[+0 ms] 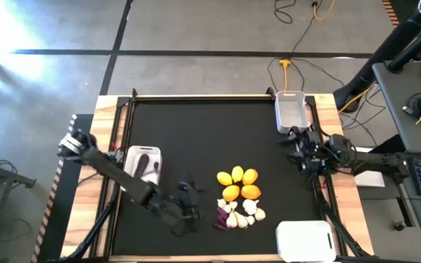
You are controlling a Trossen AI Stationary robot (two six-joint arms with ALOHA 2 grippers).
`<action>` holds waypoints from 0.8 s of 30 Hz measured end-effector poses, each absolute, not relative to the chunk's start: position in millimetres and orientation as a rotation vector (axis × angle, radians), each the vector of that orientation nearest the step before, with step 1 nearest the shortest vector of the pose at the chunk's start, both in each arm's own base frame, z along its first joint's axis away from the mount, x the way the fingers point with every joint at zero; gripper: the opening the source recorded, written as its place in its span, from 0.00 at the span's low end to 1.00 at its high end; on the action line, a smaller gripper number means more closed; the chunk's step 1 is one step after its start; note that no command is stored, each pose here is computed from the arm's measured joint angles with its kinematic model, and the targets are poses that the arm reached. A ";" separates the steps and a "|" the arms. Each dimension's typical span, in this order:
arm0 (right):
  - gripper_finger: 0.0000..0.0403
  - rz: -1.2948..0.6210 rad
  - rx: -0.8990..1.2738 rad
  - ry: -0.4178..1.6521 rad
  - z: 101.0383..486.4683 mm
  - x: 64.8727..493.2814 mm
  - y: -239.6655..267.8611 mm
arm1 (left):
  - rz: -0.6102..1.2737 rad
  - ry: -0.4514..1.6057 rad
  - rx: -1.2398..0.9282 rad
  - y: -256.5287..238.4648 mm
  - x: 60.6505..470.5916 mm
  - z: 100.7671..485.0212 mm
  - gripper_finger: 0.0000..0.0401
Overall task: Sort produce into baskets
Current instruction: Put the eggplant into the top white bin
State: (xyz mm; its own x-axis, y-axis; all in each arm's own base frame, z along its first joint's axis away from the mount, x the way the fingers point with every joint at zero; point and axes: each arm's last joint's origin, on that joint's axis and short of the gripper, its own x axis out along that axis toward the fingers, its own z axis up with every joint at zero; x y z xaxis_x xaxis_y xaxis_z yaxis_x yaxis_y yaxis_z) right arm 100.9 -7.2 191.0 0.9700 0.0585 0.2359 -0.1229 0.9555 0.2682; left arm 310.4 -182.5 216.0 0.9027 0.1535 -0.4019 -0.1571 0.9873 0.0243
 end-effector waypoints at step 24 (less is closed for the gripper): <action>0.59 0.172 0.286 0.119 184.7 146.4 38.7 | -0.053 0.507 -0.073 -224.7 327.3 123.8 0.63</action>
State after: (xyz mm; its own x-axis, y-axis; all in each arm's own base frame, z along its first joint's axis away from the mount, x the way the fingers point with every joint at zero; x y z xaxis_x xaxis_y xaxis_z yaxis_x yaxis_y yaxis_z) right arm 146.4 38.7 184.7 0.9784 0.1851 -0.0922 -0.1514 0.9449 0.2903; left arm 327.3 -224.7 123.8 0.8731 -0.0689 -0.4826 0.0328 0.9960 -0.0829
